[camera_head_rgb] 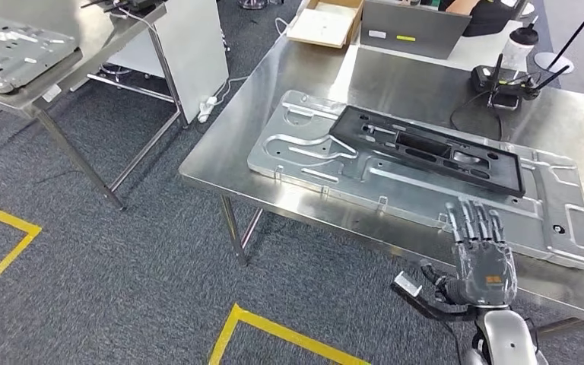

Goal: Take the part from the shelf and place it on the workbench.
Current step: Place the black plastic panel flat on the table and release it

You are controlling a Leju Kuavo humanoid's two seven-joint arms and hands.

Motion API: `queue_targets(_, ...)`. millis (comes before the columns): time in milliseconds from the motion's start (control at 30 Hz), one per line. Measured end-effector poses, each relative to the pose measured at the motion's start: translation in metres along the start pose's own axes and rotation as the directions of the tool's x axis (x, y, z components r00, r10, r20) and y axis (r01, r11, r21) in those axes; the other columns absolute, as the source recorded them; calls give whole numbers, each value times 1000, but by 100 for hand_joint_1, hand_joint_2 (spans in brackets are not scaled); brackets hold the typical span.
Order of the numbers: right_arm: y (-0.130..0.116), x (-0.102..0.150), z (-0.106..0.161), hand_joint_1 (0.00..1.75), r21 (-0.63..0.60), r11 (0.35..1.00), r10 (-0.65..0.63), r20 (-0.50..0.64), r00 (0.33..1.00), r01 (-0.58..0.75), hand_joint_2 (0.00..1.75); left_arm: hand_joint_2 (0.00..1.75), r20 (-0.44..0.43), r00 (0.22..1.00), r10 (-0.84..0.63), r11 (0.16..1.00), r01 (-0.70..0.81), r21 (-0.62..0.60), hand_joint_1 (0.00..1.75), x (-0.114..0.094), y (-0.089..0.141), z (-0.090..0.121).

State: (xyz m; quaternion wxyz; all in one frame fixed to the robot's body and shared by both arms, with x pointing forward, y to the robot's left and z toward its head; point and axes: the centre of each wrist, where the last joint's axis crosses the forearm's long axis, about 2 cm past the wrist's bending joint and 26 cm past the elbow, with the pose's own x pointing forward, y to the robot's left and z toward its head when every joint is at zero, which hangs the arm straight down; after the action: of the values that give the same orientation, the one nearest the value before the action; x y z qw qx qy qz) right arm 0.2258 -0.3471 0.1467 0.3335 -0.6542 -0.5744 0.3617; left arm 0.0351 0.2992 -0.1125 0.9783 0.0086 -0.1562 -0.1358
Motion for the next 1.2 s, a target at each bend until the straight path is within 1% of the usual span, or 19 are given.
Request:
queue_targets(400, -14, 32, 11, 0, -55, 997, -46, 92, 995, 52, 175, 0, -1, 1000, 28, 1000, -28, -2, 0, 0, -4, 0)
queue_targets(567, -15, 47, 21, 0, -45, 995, -79, 123, 989, 85, 175, 0, -11, 999, 39, 999, -39, 1, 0, -3, -5, 1)
queue_targets(733, -16, 57, 30, 0, -27, 992, -117, 120, 986, 122, 175, 0, -13, 999, 48, 999, -48, 3, 0, -3, -6, 1)
queue_targets(800, -16, 60, 36, 0, 2, 985, -175, 95, 980, 175, 175, 0, -12, 999, 51, 999, -51, 3, 0, -3, -6, 1)
queue_targets(867, -14, 64, 45, 0, 53, 953, -300, 49, 953, 297, 87, 0, -8, 998, 59, 998, -59, 5, 0, -3, -5, 1)
queue_targets(933, -11, 67, 57, 0, 105, 883, -458, -21, 889, 458, 0, 0, -4, 997, 74, 997, -74, 9, 0, -4, -6, 1)
queue_targets(1000, -7, 71, 72, 0, 140, 791, -590, -87, 803, 596, 0, 0, -5, 996, 92, 996, -92, 12, 0, -6, -7, 2)
queue_targets(1067, 1, 73, 90, 0, 173, 701, -678, -140, 722, 692, 0, 0, -6, 994, 109, 994, -109, 14, 0, -7, -9, 2)
queue_targets(1100, 7, 73, 100, 0, 192, 660, -706, -172, 687, 726, 0, 0, -6, 993, 118, 993, -117, 16, 0, -7, -10, 2)
queue_targets(1200, 27, 68, 126, 0, 249, 582, -725, -270, 633, 774, 0, 0, -8, 991, 136, 990, -136, 25, 0, -8, -12, 2)
